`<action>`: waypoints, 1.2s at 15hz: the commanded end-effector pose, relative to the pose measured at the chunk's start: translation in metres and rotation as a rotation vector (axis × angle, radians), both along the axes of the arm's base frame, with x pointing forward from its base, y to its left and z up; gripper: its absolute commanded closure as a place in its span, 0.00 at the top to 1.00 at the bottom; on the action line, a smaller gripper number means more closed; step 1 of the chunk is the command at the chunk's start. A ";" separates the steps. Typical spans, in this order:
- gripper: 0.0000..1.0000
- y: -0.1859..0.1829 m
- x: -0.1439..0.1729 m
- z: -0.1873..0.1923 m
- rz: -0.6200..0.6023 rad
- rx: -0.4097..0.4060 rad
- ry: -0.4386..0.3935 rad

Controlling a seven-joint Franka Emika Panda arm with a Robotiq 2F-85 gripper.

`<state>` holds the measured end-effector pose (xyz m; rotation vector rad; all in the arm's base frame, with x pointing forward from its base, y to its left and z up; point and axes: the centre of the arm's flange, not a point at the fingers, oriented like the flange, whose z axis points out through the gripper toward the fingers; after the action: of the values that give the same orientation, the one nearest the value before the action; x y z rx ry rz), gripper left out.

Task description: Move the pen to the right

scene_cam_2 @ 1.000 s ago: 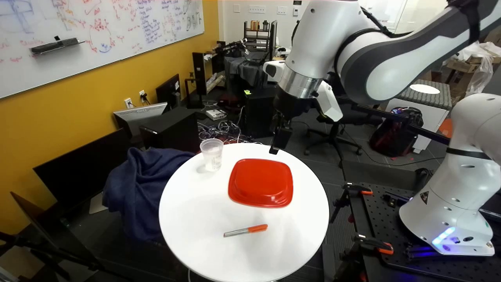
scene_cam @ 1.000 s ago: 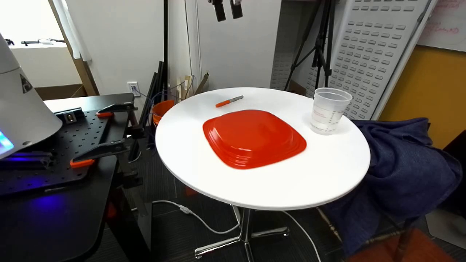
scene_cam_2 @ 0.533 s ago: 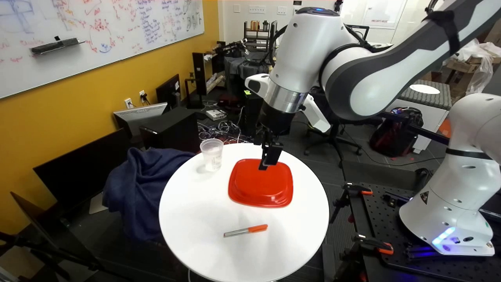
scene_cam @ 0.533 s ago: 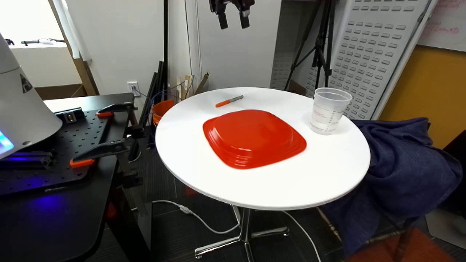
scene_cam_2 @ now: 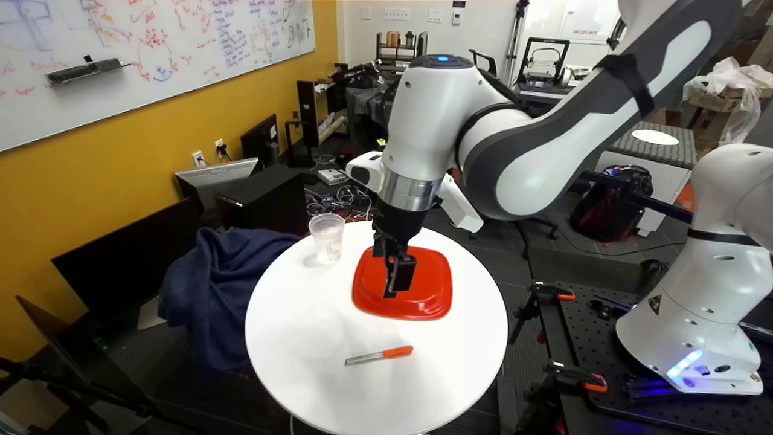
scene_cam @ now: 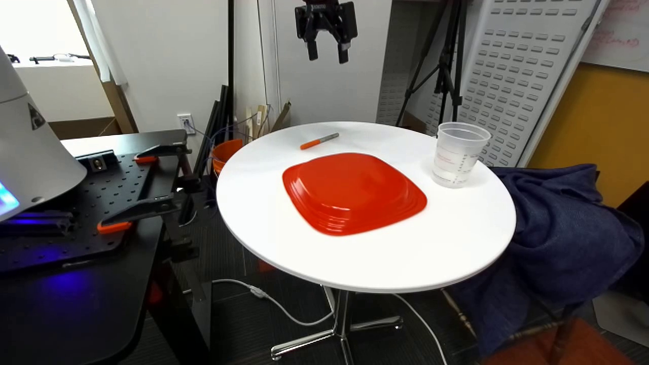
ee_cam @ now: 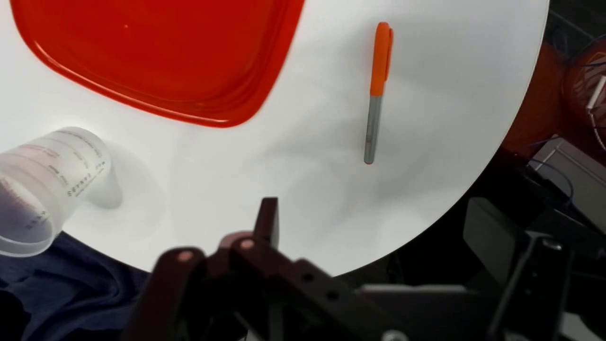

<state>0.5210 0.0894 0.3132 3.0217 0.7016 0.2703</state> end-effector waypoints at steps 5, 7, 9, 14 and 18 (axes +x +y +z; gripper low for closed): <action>1.00 0.004 0.015 -0.023 0.009 -0.005 0.030; 1.00 0.004 0.016 -0.023 0.009 -0.004 0.029; 1.00 0.002 0.017 -0.026 0.007 -0.004 0.024; 1.00 -0.001 0.016 -0.046 -0.014 0.013 0.025; 1.00 -0.004 0.020 -0.067 -0.028 0.037 0.011</action>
<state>0.5378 0.0885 0.2613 3.0432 0.6920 0.2200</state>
